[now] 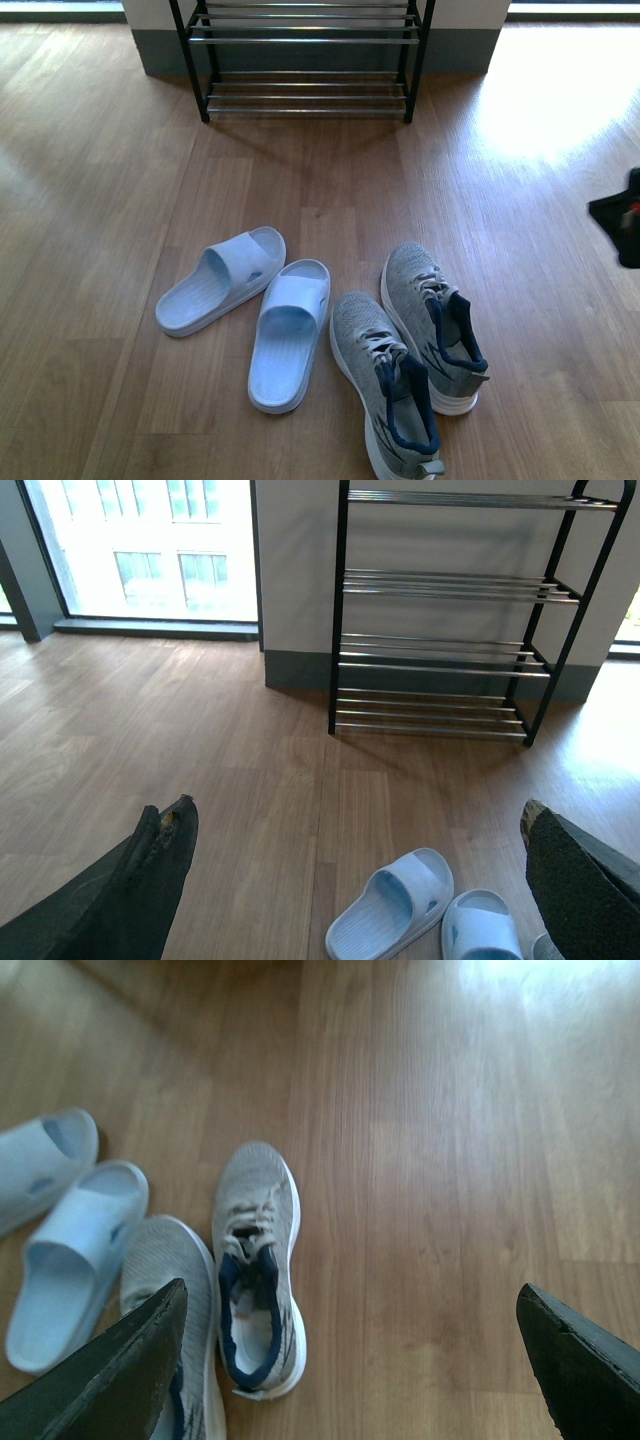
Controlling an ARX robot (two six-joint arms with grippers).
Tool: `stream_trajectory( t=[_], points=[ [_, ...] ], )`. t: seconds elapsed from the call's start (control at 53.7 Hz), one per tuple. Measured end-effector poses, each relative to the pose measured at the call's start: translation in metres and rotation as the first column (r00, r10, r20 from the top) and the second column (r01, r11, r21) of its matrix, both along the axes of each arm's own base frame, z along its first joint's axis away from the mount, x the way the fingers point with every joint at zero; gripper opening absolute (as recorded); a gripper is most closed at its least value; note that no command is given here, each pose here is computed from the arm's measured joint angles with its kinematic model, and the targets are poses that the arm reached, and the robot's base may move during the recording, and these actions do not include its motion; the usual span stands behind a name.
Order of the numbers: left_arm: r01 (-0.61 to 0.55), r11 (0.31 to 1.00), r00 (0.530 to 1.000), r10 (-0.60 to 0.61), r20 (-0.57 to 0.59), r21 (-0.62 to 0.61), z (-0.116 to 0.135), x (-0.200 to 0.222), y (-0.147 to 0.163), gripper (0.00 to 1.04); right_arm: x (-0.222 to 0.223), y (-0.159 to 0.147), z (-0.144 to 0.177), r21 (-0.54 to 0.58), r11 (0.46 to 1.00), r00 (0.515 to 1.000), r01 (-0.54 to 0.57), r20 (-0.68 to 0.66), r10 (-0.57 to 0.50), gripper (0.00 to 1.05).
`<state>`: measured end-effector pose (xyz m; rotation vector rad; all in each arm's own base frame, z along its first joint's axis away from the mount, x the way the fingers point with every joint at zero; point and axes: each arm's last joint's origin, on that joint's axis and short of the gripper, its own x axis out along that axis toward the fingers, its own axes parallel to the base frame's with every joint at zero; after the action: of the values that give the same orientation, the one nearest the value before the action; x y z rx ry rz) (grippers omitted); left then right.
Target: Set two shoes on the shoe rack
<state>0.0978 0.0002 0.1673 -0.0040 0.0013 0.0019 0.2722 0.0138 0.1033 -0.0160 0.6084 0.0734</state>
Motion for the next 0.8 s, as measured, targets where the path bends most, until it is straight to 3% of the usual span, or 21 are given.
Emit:
stream_trajectory(
  t=[0.205,0.372,0.8],
  points=[
    [0.000,1.000,1.000,0.000,0.000,0.000,0.000,0.000,0.000,0.95,0.053,0.007,-0.093,-0.088,0.996,0.970,-0.010,-0.243,-0.012,0.96],
    [0.000,1.000,1.000,0.000,0.000,0.000,0.000,0.000,0.000,0.95,0.074,0.008,-0.150,-0.120,0.993,0.931,-0.012,-0.365,-0.033,0.96],
    [0.000,1.000,1.000,0.000,0.000,0.000,0.000,0.000,0.000,0.95,0.091,0.015,-0.206,-0.103,0.994,0.878,-0.042,-0.478,-0.012,0.96]
  ],
)
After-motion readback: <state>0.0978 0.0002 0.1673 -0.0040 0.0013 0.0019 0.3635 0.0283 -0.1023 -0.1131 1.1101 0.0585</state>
